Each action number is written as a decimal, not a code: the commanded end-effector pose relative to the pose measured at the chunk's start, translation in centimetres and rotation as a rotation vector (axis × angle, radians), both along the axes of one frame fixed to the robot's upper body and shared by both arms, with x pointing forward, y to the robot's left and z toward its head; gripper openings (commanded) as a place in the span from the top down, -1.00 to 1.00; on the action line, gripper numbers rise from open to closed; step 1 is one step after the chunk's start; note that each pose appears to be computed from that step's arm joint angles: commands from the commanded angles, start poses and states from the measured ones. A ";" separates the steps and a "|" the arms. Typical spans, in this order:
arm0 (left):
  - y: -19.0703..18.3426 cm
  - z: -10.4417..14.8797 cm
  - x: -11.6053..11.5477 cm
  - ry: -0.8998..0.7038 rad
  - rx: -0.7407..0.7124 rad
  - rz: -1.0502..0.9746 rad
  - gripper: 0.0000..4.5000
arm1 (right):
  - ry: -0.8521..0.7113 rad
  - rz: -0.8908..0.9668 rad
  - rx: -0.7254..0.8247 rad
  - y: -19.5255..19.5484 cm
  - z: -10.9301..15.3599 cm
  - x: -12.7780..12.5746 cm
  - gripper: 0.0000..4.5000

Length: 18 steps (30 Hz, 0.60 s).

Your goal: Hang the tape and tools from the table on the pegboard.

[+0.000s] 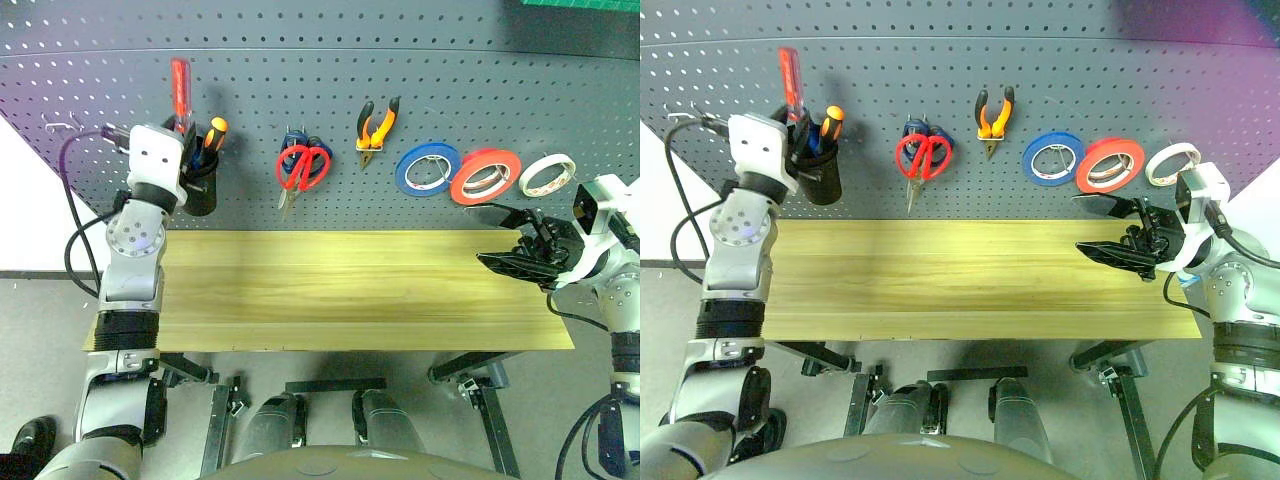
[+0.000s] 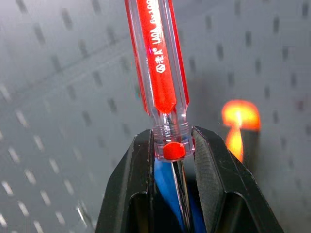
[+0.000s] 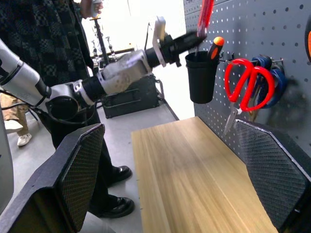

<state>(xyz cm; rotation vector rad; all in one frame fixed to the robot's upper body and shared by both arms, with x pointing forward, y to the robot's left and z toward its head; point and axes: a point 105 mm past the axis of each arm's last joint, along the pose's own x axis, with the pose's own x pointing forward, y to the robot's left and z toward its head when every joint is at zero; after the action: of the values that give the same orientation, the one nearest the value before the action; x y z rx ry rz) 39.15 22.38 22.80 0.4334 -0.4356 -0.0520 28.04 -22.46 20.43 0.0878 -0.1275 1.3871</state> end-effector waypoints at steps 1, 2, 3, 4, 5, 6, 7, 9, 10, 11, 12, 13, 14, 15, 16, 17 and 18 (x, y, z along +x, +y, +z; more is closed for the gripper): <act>0.7 0.1 -0.3 -0.037 -0.015 0.032 0.64 | -0.052 0.001 -0.017 -0.2 1.4 -0.4 -1.00; 0.9 -0.5 -0.2 -0.015 -0.055 0.015 0.64 | -0.052 0.001 -0.017 -0.2 1.4 -0.4 -1.00; 0.9 -0.8 -0.1 -0.001 -0.083 -0.002 0.64 | -0.052 0.001 -0.017 -0.2 1.5 -0.4 -1.00; 0.9 -1.0 -0.1 0.005 -0.080 0.005 0.49 | -0.051 0.000 -0.017 -0.2 1.5 -0.3 -1.00; 1.0 -1.1 0.0 0.007 -0.095 0.002 0.32 | -0.051 0.001 -0.018 -0.2 1.5 -0.3 -1.00; 1.2 -1.0 0.0 0.003 -0.095 0.014 0.22 | -0.051 0.001 -0.017 -0.2 1.5 -0.3 -1.00; 1.5 -0.9 0.0 -0.001 -0.097 0.039 0.07 | -0.051 0.000 -0.017 -0.2 1.5 -0.3 -1.00; 1.8 -0.9 0.1 -0.003 -0.117 0.056 -0.23 | -0.052 -0.001 -0.017 -0.2 1.5 -0.2 -1.00; 1.9 -0.7 0.1 -0.013 -0.110 0.061 -0.38 | -0.051 -0.002 -0.015 -0.2 1.6 -0.2 -1.00; 1.9 -0.6 0.0 -0.016 -0.115 0.062 -0.53 | -0.052 -0.001 -0.016 -0.2 1.5 -0.2 -1.00; 1.8 -0.5 0.0 -0.016 -0.119 0.055 -0.69 | -0.052 -0.001 -0.017 -0.2 1.5 -0.2 -1.00; 1.8 -0.3 -0.1 -0.030 -0.119 0.055 -0.85 | -0.052 -0.002 -0.017 -0.2 1.5 -0.2 -1.00; 1.7 0.0 -0.2 -0.039 -0.125 0.053 -1.00 | -0.053 -0.002 -0.015 -0.2 1.6 -0.1 -1.00; 1.5 0.3 -0.3 -0.047 -0.132 0.046 -1.00 | -0.053 -0.002 -0.015 -0.2 1.6 -0.1 -1.00; 1.5 0.7 -0.4 -0.067 -0.135 0.050 -1.00 | -0.054 -0.003 -0.014 -0.2 1.6 -0.1 -1.00; 1.5 1.0 -0.5 -0.080 -0.139 0.050 -1.00 | -0.055 -0.002 -0.013 -0.2 1.6 -0.1 -1.00; 1.4 1.3 -0.6 -0.089 -0.142 0.045 -1.00 | -0.055 -0.002 -0.013 -0.2 1.6 0.0 -1.00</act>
<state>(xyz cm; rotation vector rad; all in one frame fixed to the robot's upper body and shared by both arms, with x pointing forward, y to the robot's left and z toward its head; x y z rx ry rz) 39.04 23.77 22.38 0.3115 -0.4537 0.0299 28.15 -22.36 20.68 0.0790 -0.1175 1.3897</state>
